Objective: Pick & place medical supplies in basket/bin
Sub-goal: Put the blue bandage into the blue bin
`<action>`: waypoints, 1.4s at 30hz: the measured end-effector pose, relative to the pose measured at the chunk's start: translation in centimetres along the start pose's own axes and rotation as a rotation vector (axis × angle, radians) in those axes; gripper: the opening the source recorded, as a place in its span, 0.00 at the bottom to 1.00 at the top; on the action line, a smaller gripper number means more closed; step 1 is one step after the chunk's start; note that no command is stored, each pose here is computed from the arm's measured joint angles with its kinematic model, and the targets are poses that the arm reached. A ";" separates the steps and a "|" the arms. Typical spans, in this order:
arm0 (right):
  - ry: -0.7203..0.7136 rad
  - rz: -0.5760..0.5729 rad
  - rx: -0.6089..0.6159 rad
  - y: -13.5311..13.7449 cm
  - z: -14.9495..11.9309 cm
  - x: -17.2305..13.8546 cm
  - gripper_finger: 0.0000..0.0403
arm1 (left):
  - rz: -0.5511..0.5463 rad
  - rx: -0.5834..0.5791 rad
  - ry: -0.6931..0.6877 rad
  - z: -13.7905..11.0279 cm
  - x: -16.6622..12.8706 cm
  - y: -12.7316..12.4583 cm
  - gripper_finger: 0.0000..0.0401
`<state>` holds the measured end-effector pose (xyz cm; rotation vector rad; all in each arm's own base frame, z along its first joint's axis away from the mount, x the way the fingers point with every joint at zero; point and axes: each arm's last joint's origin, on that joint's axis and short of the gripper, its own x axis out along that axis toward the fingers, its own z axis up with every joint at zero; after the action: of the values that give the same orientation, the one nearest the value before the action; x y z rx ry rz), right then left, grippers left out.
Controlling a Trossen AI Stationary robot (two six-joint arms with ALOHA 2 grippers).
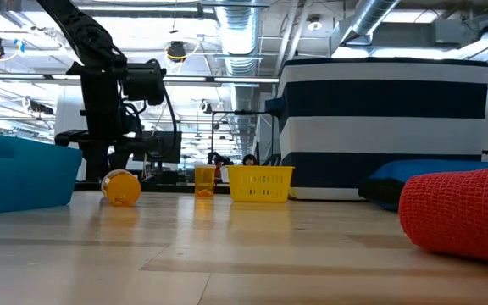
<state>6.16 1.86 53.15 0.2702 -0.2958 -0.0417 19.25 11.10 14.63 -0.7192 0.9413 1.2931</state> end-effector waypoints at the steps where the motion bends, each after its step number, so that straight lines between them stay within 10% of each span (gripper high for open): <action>1: -0.001 0.000 0.001 0.0 0.0 0.0 0.58 | -0.007 -0.001 0.001 0.0 -0.1 0.0 0.27; 20: -0.039 0.003 -0.001 0.0 0.4 0.0 0.58 | -0.590 0.301 -0.129 -2.7 -11.9 3.7 0.28; 29: -0.054 0.004 0.003 0.0 0.6 -0.1 0.58 | -0.889 0.715 0.051 -6.5 -14.6 6.0 0.28; 36: -0.057 0.004 0.005 0.1 0.6 0.1 0.58 | -0.803 0.982 0.227 -8.9 -14.4 7.7 0.29; 42: -0.056 0.008 0.005 0.3 0.5 0.4 0.58 | -0.752 0.980 0.242 -9.5 -14.5 8.5 0.29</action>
<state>6.37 2.01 53.78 0.2730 -0.3524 -0.0407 9.06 -2.54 23.66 -0.3647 1.1838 0.0176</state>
